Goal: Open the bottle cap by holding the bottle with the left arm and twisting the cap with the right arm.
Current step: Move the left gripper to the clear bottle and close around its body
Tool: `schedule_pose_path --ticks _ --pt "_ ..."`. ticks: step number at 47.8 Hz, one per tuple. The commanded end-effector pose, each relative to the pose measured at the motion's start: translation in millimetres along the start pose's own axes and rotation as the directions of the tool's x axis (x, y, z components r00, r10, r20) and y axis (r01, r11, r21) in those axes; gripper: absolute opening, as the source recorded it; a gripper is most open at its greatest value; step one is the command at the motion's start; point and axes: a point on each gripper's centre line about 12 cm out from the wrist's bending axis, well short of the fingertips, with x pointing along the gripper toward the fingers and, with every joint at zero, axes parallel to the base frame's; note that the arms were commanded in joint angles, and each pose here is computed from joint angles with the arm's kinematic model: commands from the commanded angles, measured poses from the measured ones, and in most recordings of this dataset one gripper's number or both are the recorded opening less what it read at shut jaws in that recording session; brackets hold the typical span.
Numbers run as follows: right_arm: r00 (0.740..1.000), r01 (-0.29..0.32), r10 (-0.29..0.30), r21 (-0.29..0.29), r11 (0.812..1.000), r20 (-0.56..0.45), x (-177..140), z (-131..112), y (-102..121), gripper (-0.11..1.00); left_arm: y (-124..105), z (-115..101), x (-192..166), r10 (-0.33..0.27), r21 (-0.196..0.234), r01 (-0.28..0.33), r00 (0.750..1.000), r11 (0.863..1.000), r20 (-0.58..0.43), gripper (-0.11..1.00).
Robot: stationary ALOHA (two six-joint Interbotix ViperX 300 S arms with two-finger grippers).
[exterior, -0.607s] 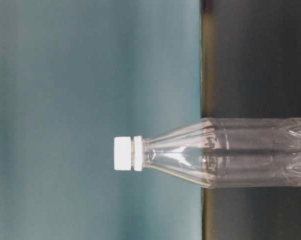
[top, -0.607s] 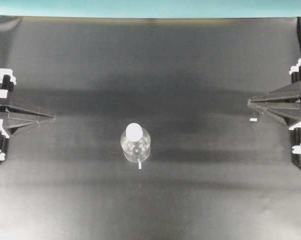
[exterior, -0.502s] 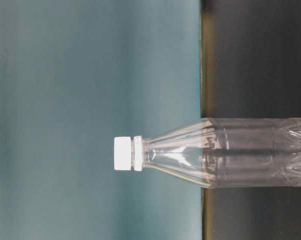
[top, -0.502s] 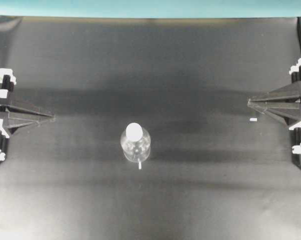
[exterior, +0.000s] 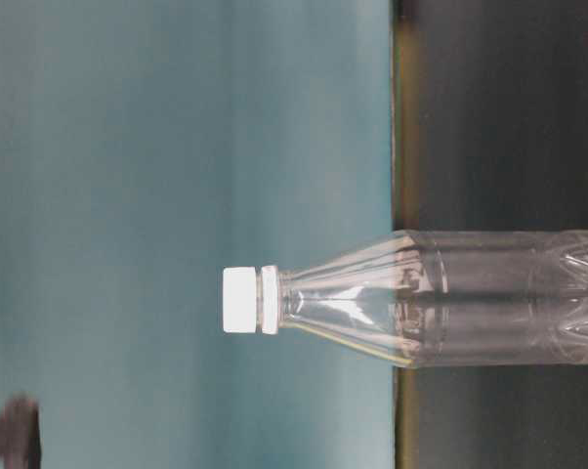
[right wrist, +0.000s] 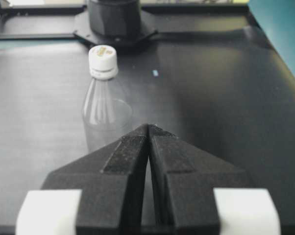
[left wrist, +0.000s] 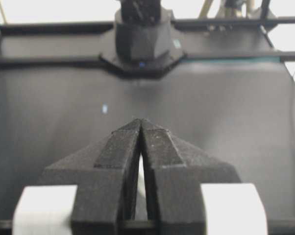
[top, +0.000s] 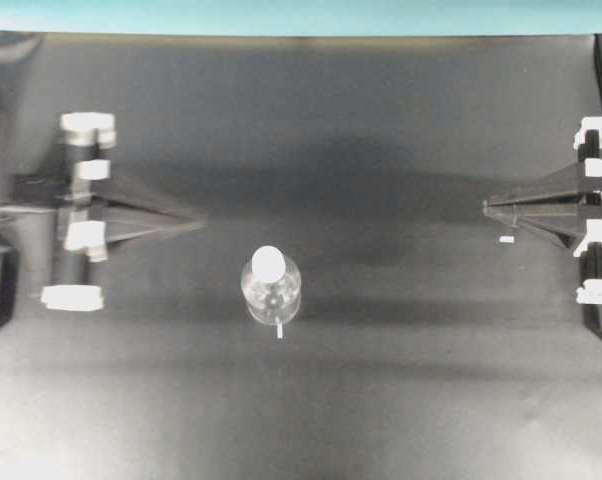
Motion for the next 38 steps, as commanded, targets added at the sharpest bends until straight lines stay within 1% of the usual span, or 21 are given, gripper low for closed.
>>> schedule_pose_path --ticks 1,4,7,9,12,14,16,18,19,21,26,31,38 --pt "1.0 0.01 -0.011 0.02 1.0 0.02 2 9 -2 -0.01 2 11 15 0.004 0.012 -0.005 1.0 1.0 0.029 0.1" --pt "1.0 0.01 -0.011 0.03 0.999 0.018 2 9 -2 -0.01 3 8 26 0.006 0.012 -0.006 1.0 1.0 0.016 0.15" --pt "1.0 0.01 -0.011 0.041 0.999 0.012 1 8 -2 -0.01 3 6 33 0.006 0.009 -0.006 1.0 1.0 0.015 0.31" --pt "1.0 0.01 -0.011 0.047 0.999 0.011 1 8 -2 -0.01 2 6 38 0.003 0.007 -0.003 1.0 1.0 0.021 0.44" --pt "1.0 0.012 -0.012 0.054 0.998 0.011 1 8 -3 -0.01 1 3 44 0.0 -0.004 0.0 0.999 1.0 0.038 0.65" --pt "1.0 0.01 -0.011 0.058 0.998 0.012 1 8 -2 -0.01 0 1 47 -0.002 -0.017 0.003 0.998 1.0 0.055 0.76" --pt "1.0 0.011 -0.012 0.06 0.998 0.012 1 8 -3 -0.01 0 -1 49 -0.003 -0.031 0.006 0.997 1.0 0.074 0.87" --pt "1.0 0.01 -0.011 0.06 0.998 0.012 1 8 -2 -0.01 -1 -5 52 -0.005 -0.049 0.009 0.996 0.999 0.091 0.94" --pt "1.0 0.011 -0.012 0.06 0.998 0.015 1 9 -3 -0.01 -2 -10 54 -0.005 -0.062 0.011 0.995 0.998 0.098 0.97" --pt "1.0 0.011 -0.012 0.06 0.998 0.015 0 9 -3 -0.01 -3 -17 56 -0.008 -0.073 0.016 0.994 0.997 0.109 0.98" --pt "1.0 0.011 -0.012 0.072 0.997 0.012 0 9 -3 -0.01 -6 -42 62 -0.012 -0.097 0.025 0.991 0.995 0.131 0.97" --pt "1.0 0.011 -0.013 0.122 0.992 0.015 -2 9 -3 -0.01 -9 -70 68 -0.02 -0.108 0.036 0.989 0.993 0.143 0.97" --pt "1.0 0.009 -0.013 0.198 0.98 0.017 -2 10 -3 -0.01 -10 -100 71 -0.019 -0.118 0.035 0.992 0.992 0.128 0.98"
